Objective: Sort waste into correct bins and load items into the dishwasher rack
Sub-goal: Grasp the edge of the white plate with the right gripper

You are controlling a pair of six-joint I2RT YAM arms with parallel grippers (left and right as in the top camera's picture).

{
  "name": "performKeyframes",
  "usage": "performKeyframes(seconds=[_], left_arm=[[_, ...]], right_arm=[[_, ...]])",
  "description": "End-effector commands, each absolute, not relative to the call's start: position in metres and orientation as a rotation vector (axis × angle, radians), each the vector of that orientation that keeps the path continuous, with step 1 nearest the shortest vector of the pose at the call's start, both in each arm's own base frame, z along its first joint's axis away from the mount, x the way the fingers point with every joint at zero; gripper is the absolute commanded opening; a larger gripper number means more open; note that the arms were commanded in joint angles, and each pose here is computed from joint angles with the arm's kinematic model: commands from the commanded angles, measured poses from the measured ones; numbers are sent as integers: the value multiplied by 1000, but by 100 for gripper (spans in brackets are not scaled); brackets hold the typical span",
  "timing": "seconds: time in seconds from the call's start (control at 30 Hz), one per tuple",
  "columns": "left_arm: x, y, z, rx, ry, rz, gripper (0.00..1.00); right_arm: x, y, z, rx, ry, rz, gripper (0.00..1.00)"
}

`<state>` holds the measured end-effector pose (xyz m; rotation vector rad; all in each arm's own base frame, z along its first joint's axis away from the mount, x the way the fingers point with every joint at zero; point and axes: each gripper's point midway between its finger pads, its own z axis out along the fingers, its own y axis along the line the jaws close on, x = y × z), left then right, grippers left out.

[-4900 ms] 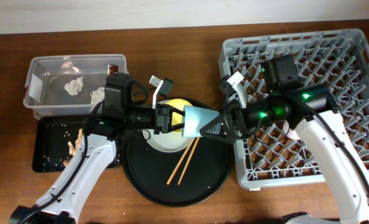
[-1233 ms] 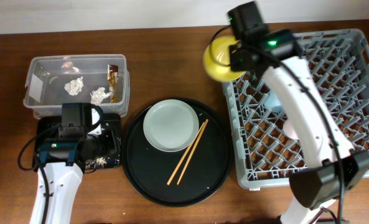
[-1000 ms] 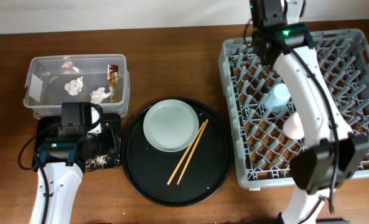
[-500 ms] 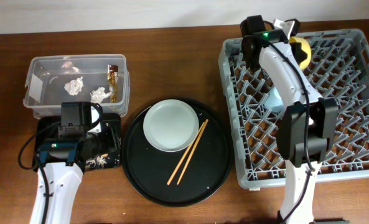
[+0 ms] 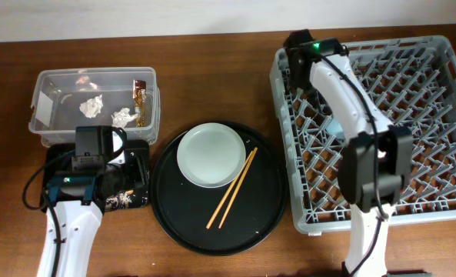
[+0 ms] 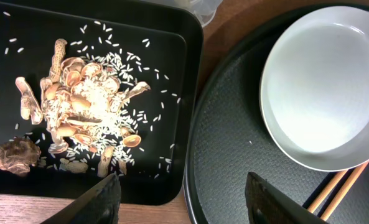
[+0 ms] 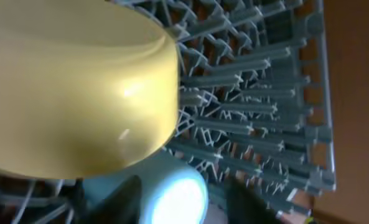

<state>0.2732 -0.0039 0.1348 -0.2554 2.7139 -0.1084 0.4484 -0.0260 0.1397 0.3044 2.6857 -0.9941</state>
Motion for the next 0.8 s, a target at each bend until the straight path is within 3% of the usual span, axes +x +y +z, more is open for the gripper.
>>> performKeyframes(seconds=[0.0, 0.03, 0.17, 0.23, 0.37, 0.57, 0.77], left_arm=[[274, -1, 138, -280, 2696, -94, 63], [274, -1, 138, -280, 2696, -94, 63], [272, 1, 138, -282, 2703, -82, 64], [263, 9, 134, -348, 2735, -23, 64], [249, 14, 129, -382, 2784, 26, 64], [246, 14, 128, -383, 2798, 28, 70], [246, 14, 128, -383, 2797, 28, 71]], right_arm=[[432, -10, 218, 394, 2597, -690, 71], [421, 7, 236, 368, 2620, -494, 87], [391, 94, 256, -28, 2744, 189, 91], [373, 123, 251, -114, 2813, 377, 92], [353, 165, 211, -266, 2937, 390, 92], [342, 217, 107, -395, 3053, 369, 92], [347, 244, 24, -411, 3012, 392, 79]])
